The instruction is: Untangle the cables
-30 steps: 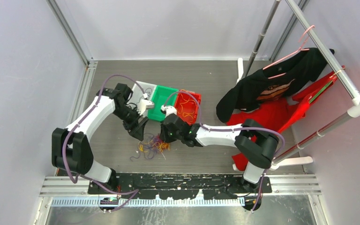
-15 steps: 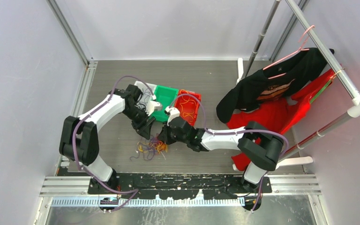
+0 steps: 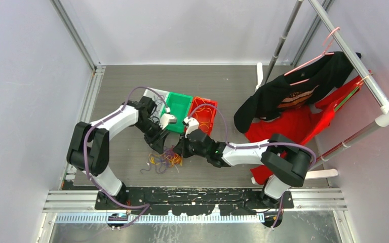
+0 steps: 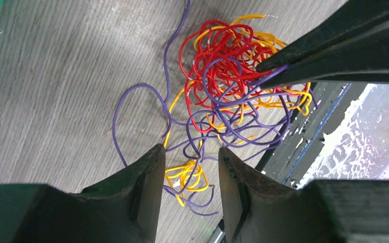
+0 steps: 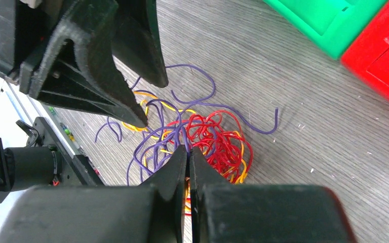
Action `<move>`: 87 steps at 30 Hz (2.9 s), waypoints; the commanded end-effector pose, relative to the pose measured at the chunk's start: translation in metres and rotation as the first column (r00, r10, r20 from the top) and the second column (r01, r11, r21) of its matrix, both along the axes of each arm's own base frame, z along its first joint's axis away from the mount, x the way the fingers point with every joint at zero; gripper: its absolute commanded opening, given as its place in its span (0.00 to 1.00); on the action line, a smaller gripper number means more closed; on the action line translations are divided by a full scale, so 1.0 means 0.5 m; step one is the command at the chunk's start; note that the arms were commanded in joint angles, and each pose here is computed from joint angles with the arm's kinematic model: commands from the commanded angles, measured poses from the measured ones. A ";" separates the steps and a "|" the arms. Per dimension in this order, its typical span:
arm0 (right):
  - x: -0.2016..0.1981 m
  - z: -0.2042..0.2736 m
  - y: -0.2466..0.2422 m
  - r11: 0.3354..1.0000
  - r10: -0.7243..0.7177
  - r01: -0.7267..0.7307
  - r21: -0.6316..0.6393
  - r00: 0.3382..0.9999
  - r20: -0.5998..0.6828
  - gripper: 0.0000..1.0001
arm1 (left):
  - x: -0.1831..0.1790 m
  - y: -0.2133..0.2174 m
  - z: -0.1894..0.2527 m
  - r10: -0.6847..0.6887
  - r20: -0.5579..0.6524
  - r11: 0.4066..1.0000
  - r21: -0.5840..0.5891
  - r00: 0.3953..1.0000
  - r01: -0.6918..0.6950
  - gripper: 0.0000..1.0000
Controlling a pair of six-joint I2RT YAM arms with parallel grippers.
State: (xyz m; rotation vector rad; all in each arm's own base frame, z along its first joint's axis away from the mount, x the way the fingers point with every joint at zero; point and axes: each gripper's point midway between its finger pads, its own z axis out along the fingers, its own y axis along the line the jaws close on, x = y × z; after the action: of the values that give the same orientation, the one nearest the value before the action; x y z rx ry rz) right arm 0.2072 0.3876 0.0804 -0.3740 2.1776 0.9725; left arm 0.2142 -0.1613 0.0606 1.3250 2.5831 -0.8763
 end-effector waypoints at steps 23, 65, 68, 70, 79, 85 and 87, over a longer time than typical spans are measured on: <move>0.002 0.076 -0.027 0.993 -0.049 0.040 0.111 0.996 0.079 0.11 | 0.029 0.032 0.252 0.133 0.251 0.991 -0.016 0.959 -0.133 0.00; 0.070 0.360 0.075 0.966 -0.228 0.135 0.219 0.844 0.486 0.60 | -0.065 -0.006 0.491 0.365 0.254 0.907 -0.314 0.896 -0.280 0.00; 0.081 0.367 0.086 0.960 -0.251 0.148 0.239 0.834 0.492 0.60 | -0.075 -0.016 0.499 0.359 0.215 0.900 -0.338 0.908 -0.276 0.00; 0.088 0.368 0.094 0.958 -0.262 0.163 0.235 0.830 0.492 0.59 | -0.081 -0.023 0.505 0.355 0.194 0.895 -0.353 0.914 -0.273 0.00; 0.097 0.323 0.137 0.966 -0.238 0.154 0.209 0.846 0.477 0.61 | -0.098 -0.054 0.568 0.302 0.172 0.865 -0.462 0.938 -0.194 0.00; 0.093 0.252 0.154 0.977 -0.199 0.136 0.167 0.868 0.455 0.62 | -0.101 -0.058 0.627 0.294 0.221 0.852 -0.501 0.930 -0.150 0.00; 0.092 0.229 0.154 0.979 -0.190 0.136 0.150 0.874 0.448 0.61 | -0.098 -0.059 0.643 0.294 0.236 0.849 -0.510 0.926 -0.140 0.00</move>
State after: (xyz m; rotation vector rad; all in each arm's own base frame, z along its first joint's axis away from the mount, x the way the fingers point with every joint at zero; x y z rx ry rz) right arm 0.2539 0.4564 0.1855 -0.3566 1.7207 0.7564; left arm 0.1751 -0.1848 0.3530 0.8841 2.1260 -1.0205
